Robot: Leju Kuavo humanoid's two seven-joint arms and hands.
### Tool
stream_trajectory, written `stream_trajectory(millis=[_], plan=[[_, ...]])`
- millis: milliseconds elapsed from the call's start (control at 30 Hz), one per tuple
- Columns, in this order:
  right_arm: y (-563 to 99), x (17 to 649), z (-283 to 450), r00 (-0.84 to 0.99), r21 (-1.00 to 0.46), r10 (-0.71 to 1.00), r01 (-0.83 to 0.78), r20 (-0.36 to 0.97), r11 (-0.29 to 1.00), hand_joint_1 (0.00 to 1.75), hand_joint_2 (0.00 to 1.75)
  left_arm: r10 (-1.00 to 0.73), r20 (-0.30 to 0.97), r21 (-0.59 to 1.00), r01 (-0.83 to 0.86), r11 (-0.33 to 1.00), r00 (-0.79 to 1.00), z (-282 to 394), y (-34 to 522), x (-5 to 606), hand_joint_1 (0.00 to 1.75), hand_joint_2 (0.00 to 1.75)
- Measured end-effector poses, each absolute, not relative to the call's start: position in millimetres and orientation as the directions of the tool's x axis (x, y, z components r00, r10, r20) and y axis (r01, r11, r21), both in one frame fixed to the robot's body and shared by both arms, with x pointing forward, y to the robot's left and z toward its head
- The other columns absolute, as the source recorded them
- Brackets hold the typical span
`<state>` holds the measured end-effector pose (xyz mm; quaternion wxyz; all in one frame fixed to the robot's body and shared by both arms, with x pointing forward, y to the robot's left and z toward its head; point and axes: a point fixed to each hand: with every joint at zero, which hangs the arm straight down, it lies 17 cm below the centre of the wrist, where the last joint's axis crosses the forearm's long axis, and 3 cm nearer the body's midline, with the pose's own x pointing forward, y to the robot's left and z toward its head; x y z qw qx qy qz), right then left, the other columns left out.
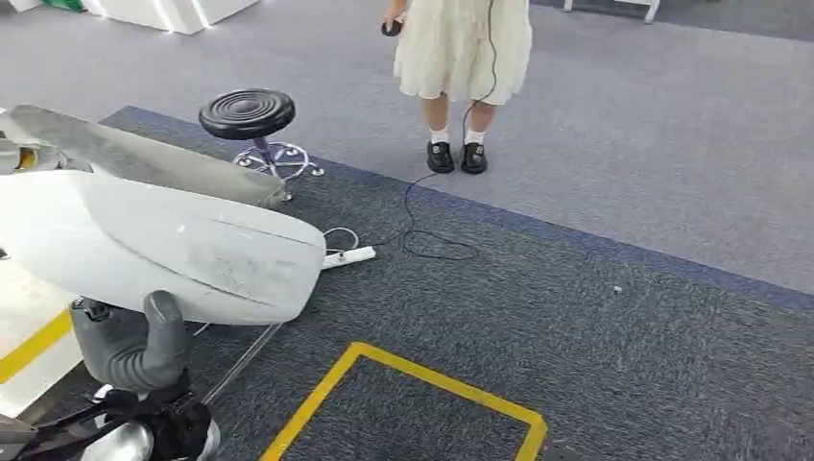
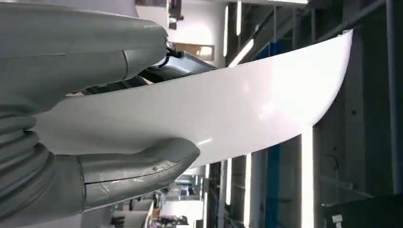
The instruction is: Take the parts from the cabinet and place them on the table.
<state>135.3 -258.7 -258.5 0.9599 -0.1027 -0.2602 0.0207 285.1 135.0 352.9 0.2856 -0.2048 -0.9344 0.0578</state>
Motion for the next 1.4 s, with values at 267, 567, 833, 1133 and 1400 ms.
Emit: stream_trajectory(millis=[267,567,833,1133,1400], plan=[[-259,137,-258,0.865,-0.207,0.086,0.021,0.494,0.978,0.0,1.75,0.415,0.513,-0.231,0.346,0.91,-0.751,352,135,285,1.75,1.75],[-261,132,-259,0.871,-0.211,0.071,0.039,0.487,0.977,0.0,1.75,0.417,0.516,-0.237,0.343,0.909,-0.749,350,136,285,1.75,1.75],[-258,130,-260,0.873,-0.208,0.072,0.034,0.482,0.978,0.0,1.75,0.419,0.516,-0.242,0.342,0.908,-0.747,350,137,286,1.75,1.75],[-259,132,-260,0.873,-0.209,0.073,0.034,0.483,0.977,0.0,1.75,0.423,0.514,-0.245,0.345,0.906,-0.746,350,137,286,1.75,1.75],[-259,127,-261,0.877,-0.209,0.073,0.032,0.475,0.977,0.0,1.75,0.422,0.517,-0.248,0.342,0.906,-0.745,349,137,286,1.75,1.75]])
